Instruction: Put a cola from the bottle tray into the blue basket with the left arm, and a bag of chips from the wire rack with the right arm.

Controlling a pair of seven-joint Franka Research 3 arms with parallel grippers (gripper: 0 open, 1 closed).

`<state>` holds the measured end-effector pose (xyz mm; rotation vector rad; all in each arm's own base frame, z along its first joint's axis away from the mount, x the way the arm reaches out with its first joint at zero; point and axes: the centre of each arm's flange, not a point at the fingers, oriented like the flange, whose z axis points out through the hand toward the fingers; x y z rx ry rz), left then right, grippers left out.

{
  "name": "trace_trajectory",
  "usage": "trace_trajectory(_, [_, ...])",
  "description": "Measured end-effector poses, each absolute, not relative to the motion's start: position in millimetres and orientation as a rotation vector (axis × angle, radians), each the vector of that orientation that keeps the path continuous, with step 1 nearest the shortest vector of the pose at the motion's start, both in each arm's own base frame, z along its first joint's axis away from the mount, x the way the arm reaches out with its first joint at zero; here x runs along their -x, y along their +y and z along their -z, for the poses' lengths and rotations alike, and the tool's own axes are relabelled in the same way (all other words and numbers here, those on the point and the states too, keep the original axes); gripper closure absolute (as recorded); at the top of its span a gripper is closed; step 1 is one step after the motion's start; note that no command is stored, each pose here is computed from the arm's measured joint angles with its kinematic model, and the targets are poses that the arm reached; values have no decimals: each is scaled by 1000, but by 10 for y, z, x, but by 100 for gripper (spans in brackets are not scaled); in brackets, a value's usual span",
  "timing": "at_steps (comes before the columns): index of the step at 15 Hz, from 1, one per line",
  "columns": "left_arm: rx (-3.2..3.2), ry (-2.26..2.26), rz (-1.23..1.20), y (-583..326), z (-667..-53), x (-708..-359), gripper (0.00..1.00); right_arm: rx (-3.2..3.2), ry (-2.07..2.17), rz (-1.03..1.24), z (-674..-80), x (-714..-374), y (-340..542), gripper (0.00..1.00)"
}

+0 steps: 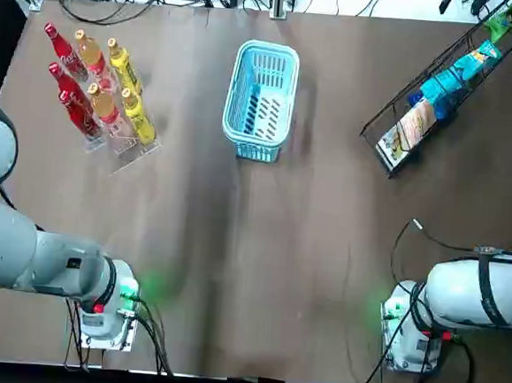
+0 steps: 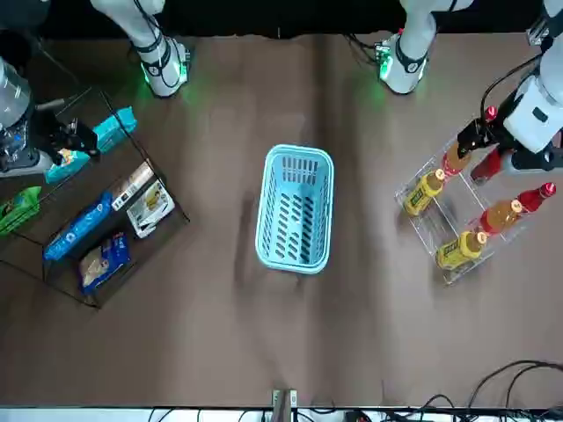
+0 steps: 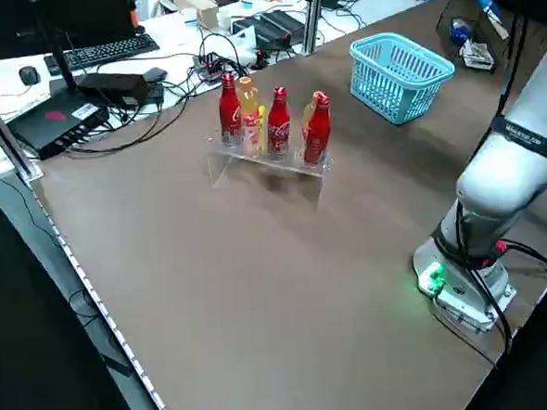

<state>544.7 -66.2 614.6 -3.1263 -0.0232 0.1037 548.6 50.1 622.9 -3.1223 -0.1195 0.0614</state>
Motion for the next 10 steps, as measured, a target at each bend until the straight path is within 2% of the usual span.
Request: trace_trajectory(10, [3124, -49, -130, -532, -6079, -5460, 0, 3113, -213, -63, -6210, -5455, 719, 0])
